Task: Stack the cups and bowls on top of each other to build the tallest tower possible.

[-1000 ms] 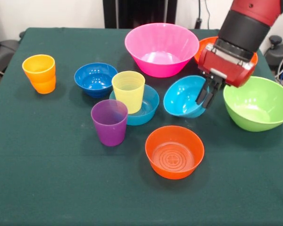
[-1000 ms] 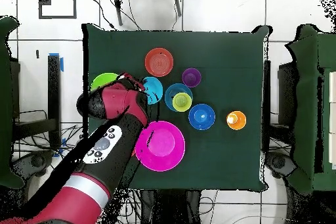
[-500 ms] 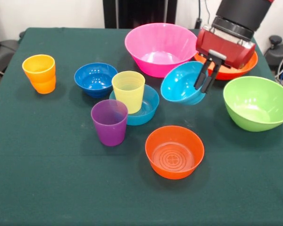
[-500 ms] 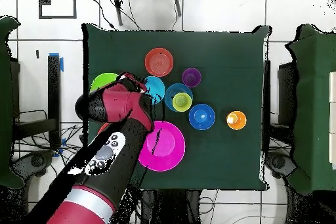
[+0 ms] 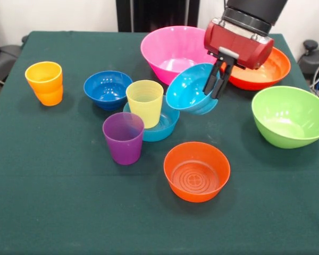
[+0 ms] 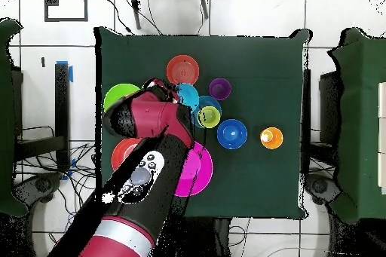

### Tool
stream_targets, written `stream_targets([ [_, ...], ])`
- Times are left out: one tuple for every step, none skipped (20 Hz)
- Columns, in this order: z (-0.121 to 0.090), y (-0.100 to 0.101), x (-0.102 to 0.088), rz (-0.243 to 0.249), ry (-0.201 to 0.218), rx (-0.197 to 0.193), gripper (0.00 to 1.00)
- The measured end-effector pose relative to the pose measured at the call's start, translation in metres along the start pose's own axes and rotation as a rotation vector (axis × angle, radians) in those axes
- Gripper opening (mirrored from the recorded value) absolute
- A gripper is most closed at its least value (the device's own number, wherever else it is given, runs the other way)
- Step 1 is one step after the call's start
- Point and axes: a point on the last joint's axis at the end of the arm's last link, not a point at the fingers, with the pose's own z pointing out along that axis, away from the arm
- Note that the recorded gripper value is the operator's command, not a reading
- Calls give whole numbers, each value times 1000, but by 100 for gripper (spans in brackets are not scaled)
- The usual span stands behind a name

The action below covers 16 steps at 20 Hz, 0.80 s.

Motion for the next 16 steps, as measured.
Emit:
stream_targets([
  [0, -1, -1, -1, 0, 0, 0],
  [1, -1, -1, -3, 0, -1, 0],
  [1, -2, -2, -4, 1, -2, 0],
  [1, -3, -2, -9, 2, -4, 0],
  [2, -3, -2, -13, 3, -4, 0],
  [2, -4, -2, -16, 3, -4, 0],
  [3, -4, -1, -18, 4, -3, 0],
  [3, -4, -1, -21, 4, -3, 0],
  [4, -4, 0, -27, 5, -4, 0],
  [4, -4, 1, -32, 5, -4, 0],
  [4, -4, 2, -38, 6, -4, 0],
  [4, -4, 4, -44, 7, -5, 0],
  [5, -4, 5, -48, 7, -5, 0],
  [5, -3, 6, -53, 9, -6, 0],
  [5, -3, 7, -55, 10, -7, 0],
  [5, -2, 9, -58, 12, -9, 0],
])
